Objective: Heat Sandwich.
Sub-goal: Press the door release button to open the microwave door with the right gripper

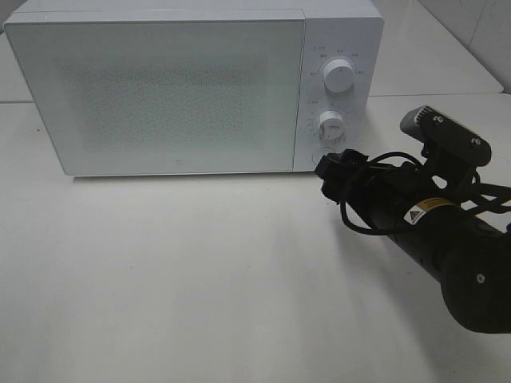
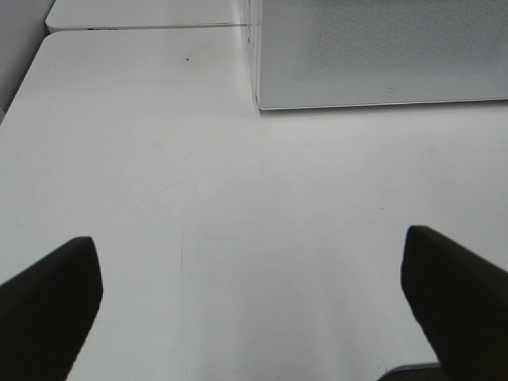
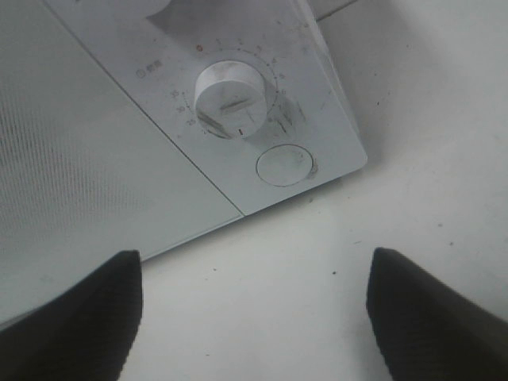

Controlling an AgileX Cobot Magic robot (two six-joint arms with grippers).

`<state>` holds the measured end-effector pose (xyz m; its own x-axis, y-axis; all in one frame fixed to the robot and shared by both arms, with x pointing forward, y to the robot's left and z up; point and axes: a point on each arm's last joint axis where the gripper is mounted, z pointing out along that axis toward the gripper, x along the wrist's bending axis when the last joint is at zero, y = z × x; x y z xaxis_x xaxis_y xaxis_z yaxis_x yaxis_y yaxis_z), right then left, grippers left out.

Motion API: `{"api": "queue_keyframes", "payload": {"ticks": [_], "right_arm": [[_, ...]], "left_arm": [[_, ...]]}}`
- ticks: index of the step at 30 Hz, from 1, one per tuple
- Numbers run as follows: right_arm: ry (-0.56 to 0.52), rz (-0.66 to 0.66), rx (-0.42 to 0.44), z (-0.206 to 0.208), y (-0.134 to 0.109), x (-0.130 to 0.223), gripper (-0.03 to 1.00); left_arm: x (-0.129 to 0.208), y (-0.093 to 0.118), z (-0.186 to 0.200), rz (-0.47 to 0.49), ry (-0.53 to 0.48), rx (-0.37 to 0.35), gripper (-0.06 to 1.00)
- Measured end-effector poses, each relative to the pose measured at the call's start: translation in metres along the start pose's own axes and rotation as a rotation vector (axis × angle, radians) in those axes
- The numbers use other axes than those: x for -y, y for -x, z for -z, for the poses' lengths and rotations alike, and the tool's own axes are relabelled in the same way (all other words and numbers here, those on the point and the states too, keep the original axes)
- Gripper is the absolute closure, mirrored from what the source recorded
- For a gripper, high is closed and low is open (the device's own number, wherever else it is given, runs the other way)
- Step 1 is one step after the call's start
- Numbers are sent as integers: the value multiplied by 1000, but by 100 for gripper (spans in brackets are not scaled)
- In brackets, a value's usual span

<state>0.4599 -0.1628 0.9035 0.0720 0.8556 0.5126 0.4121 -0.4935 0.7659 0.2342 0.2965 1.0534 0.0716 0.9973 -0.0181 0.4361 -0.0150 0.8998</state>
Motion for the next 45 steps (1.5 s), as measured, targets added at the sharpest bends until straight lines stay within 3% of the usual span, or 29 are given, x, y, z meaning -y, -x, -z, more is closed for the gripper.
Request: {"api": "queue_keyframes", "payload": {"ticks": [3,4,7,8,12,13,15,18,20,22,23,24,27,30,45], "right_arm": [[-2,-101,-2,0,0,0,21],[-3,-218,-2,0,0,0,21],[-5,-381,-2,0,0,0,22],[-5,-381,-2,0,0,0,22],[-6,-639,-2,0,0,0,28],[-6,-639,-2,0,0,0,28],[-7,-780,-2,0,0,0,35],[-8,-857,-3,0,-1,1,42],[-11,-937,-5,0,-1,1,55],[-11,-955,-5,0,-1,1,65],[-11,-955,-5,0,-1,1,65],[-11,-963,-5,0,-1,1,74],[-11,-965,-5,0,-1,1,88],[-11,-968,-5,0,-1,1,95],[-25,-1005,31,-22,-10,9,96]], "left_arm": [[0,0,0,0,0,0,-2],[0,0,0,0,0,0,-2],[0,0,0,0,0,0,-2],[0,0,0,0,0,0,-2],[0,0,0,0,0,0,-2],[0,0,0,0,0,0,-2],[0,0,0,0,0,0,-2],[0,0,0,0,0,0,-2],[0,0,0,0,0,0,-2],[0,0,0,0,0,0,-2],[0,0,0,0,0,0,-2],[0,0,0,0,0,0,-2],[0,0,0,0,0,0,-2],[0,0,0,0,0,0,-2],[0,0,0,0,0,0,-2]]}}
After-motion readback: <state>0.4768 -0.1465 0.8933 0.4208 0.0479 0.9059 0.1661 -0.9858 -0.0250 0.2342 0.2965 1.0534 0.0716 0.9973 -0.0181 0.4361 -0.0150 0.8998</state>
